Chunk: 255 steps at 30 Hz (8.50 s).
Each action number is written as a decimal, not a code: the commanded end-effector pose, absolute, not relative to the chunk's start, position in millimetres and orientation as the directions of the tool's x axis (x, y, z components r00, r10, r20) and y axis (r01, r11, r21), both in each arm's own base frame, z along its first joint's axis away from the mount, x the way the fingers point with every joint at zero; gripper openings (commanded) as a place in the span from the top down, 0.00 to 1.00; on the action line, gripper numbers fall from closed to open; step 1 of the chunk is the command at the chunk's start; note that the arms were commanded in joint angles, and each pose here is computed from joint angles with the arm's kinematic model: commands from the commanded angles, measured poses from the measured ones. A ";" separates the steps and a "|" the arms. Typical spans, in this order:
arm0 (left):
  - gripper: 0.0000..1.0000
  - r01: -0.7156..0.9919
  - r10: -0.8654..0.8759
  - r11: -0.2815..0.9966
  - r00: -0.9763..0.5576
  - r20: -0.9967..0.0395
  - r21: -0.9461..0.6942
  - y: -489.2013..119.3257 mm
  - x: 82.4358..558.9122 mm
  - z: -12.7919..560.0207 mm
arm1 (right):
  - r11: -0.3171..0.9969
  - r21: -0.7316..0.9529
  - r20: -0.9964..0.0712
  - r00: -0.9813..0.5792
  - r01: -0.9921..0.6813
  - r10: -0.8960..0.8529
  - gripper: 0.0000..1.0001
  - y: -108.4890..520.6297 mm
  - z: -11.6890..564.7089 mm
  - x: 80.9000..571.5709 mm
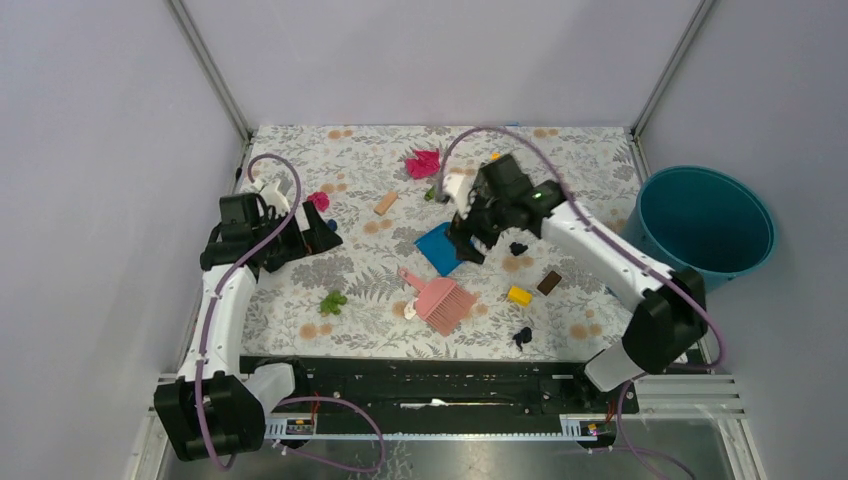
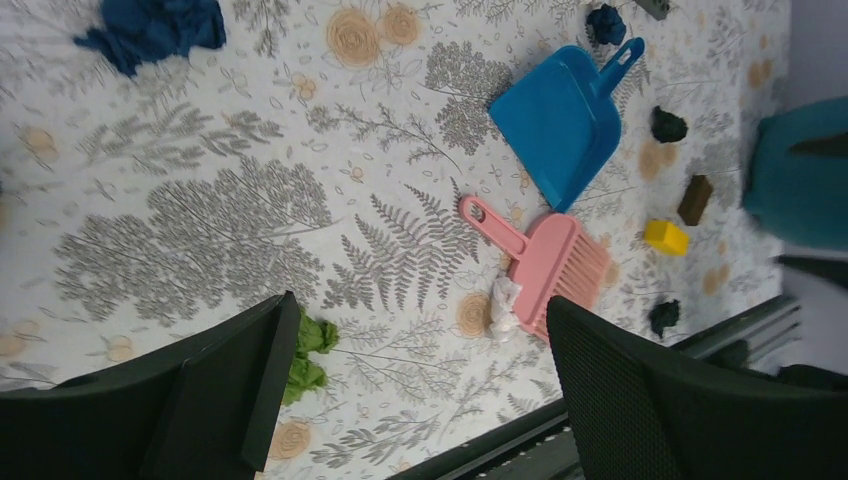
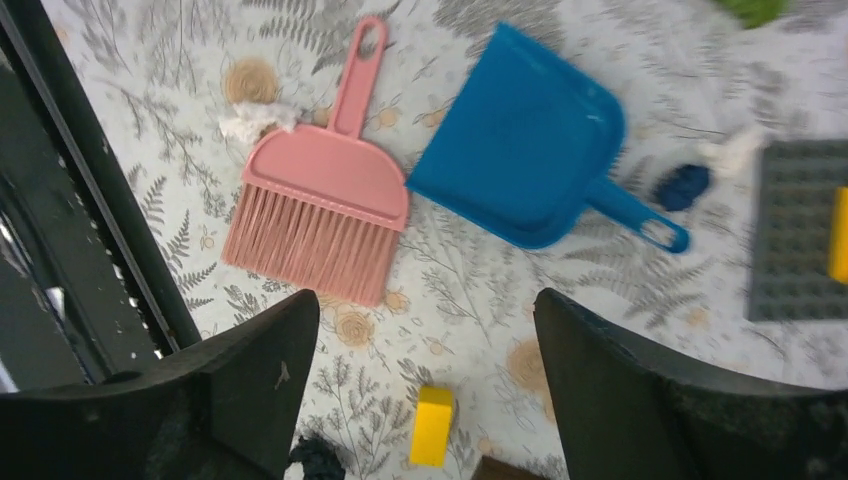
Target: Sweep away the paper scraps from the table
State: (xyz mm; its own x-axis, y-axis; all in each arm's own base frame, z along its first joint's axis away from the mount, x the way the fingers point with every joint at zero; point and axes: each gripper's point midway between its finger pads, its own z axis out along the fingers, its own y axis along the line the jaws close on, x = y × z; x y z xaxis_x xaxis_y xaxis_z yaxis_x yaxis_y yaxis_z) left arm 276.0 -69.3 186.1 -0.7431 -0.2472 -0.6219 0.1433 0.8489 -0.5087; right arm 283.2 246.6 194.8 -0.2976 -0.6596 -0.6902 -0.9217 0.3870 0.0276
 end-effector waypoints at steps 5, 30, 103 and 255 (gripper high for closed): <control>0.01 0.117 -0.370 0.779 -0.707 -0.603 -0.616 -70.0 273.2 197.3 | 0.405 0.041 -0.590 -0.350 -0.913 -0.728 0.33 291.4 92.6 262.5; 0.01 0.147 -0.391 0.739 -0.701 -0.596 -0.657 -75.8 273.1 196.6 | 0.519 0.041 -0.464 -0.476 -0.854 -0.747 0.38 248.3 37.9 230.9; 0.48 0.765 0.297 0.168 -0.641 -0.708 -0.622 -252.7 231.4 117.4 | 0.431 0.246 -0.642 -0.479 -0.868 -0.598 1.00 243.4 152.7 227.4; 1.00 0.323 -0.101 0.712 -0.832 -0.546 -0.623 -88.6 264.3 195.2 | -0.192 0.028 -0.408 0.164 -0.981 -0.898 0.38 188.7 50.6 365.0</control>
